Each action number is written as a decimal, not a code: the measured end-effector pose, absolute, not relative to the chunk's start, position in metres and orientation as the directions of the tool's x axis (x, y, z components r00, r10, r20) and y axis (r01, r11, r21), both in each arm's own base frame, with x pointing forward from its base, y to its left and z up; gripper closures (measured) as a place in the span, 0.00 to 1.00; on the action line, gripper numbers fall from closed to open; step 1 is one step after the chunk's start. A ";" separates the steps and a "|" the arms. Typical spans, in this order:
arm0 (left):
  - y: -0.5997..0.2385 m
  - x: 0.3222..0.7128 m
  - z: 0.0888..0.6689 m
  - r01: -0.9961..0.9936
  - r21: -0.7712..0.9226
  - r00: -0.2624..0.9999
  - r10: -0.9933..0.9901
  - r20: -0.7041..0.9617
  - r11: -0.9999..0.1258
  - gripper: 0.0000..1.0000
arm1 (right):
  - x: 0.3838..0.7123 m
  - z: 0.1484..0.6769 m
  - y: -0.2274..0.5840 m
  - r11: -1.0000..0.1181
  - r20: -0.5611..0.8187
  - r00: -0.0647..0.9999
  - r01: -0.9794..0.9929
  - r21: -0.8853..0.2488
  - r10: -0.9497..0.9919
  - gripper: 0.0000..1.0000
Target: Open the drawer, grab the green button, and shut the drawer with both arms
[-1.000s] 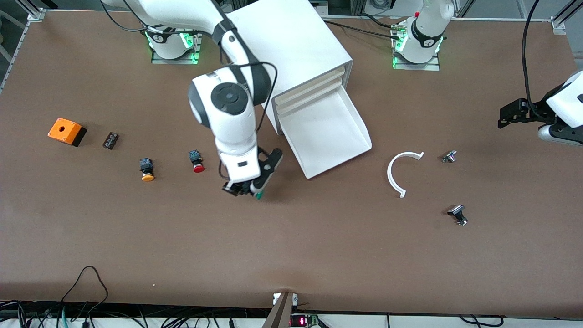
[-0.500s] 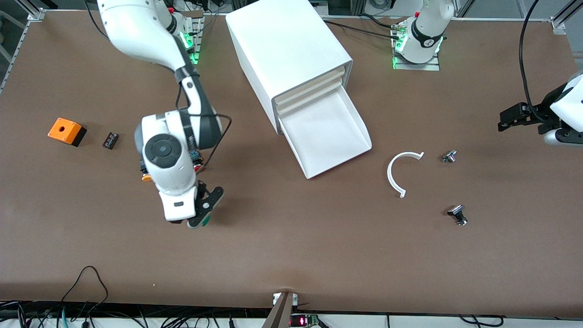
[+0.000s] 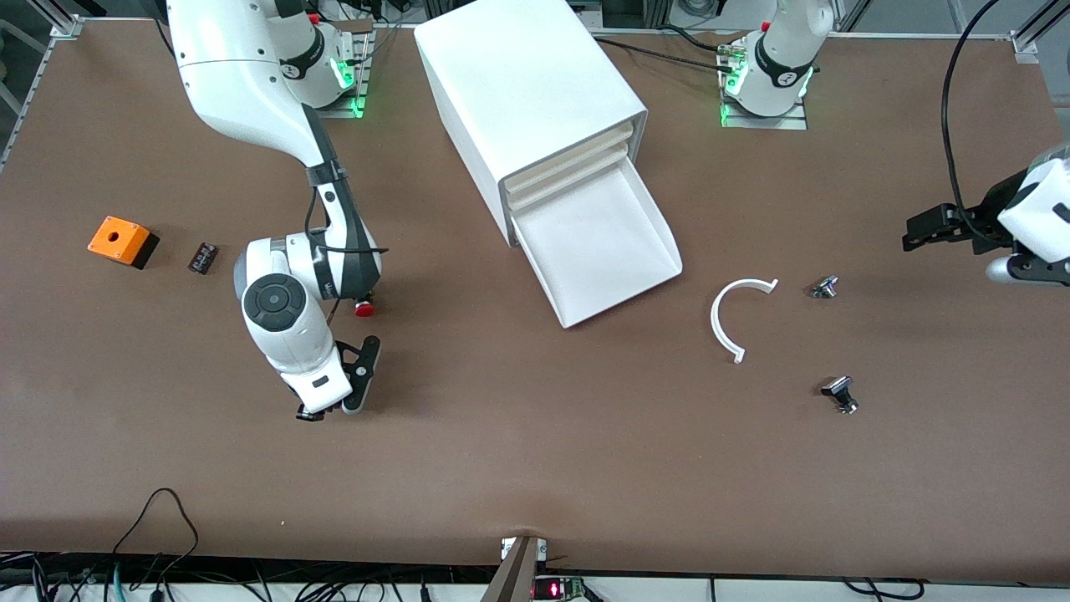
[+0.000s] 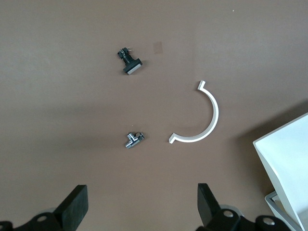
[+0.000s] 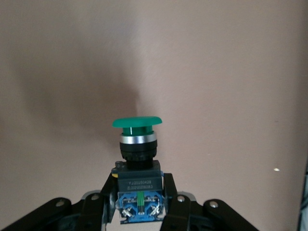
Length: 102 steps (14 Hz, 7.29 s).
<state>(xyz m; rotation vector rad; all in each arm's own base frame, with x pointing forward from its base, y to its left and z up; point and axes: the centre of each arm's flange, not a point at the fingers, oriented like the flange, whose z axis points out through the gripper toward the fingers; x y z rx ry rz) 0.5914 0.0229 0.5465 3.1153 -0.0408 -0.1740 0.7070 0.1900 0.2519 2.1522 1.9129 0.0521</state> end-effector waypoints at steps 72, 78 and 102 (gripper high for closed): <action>-0.081 0.578 0.497 0.259 0.247 0.964 0.266 -0.007 -0.934 0.00 | 0.590 0.631 -0.019 -0.996 -0.096 0.991 -0.089 0.007 -0.089 0.00; -0.056 0.548 0.598 0.176 -0.023 0.983 0.175 0.046 -0.984 0.00 | 0.582 0.635 -0.042 -0.991 -0.111 0.985 -0.130 0.021 -0.131 0.00; -0.015 0.558 0.585 0.022 -0.018 1.000 0.022 -0.004 -1.000 0.00 | 0.545 0.576 -0.026 -0.995 -0.044 0.994 -0.100 0.013 -0.101 0.00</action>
